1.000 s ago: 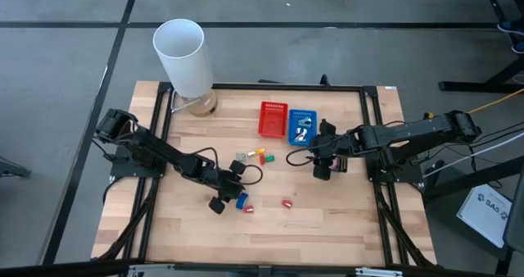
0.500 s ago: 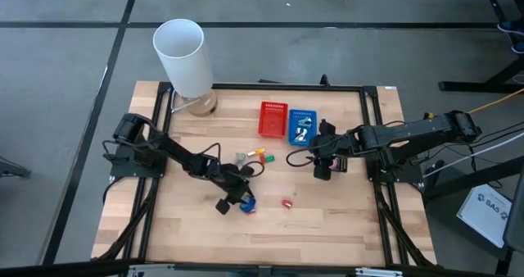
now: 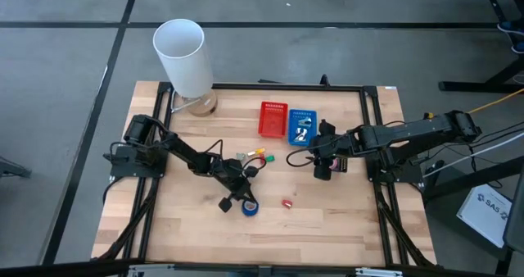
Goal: Pick and place Stapler, Stapler remover, tape
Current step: Put the blue tape into the black bin
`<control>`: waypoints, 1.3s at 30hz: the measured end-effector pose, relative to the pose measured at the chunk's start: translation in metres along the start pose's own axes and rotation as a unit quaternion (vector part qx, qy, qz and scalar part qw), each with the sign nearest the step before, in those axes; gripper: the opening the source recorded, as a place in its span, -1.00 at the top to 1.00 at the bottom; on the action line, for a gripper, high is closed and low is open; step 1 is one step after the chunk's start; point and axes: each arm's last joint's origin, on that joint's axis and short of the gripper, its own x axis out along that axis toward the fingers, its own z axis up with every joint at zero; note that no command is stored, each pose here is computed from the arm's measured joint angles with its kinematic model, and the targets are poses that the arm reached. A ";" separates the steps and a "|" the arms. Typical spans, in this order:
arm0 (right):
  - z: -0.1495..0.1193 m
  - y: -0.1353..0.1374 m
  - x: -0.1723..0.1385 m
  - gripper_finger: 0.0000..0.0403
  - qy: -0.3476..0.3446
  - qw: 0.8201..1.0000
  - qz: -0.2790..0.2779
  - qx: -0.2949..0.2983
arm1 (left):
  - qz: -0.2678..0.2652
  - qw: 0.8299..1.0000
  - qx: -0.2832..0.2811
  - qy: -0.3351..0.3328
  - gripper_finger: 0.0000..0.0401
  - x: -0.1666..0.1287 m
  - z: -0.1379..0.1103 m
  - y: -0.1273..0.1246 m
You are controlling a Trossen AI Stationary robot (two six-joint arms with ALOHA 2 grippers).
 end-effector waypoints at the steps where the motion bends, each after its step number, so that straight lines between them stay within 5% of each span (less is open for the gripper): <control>1: 0.000 0.000 0.000 0.12 0.000 1.000 0.000 0.000 | -0.001 1.000 0.000 0.000 0.95 0.000 0.000 0.000; 8: 0.000 0.000 0.000 0.12 0.000 1.000 0.000 0.000 | -0.006 1.000 -0.001 0.003 0.94 0.000 -0.001 0.000; 18: 0.000 0.000 0.000 0.12 0.000 1.000 0.000 0.000 | 0.023 0.998 -0.012 0.049 0.65 -0.015 0.007 -0.002; 27: 0.000 0.000 0.000 0.12 -0.002 1.000 0.000 0.001 | 0.067 0.997 -0.043 0.002 0.45 -0.054 0.048 -0.004; 39: 0.002 0.000 0.000 0.12 -0.012 1.000 0.002 0.003 | 0.035 0.996 -0.074 0.024 0.41 -0.044 0.052 -0.042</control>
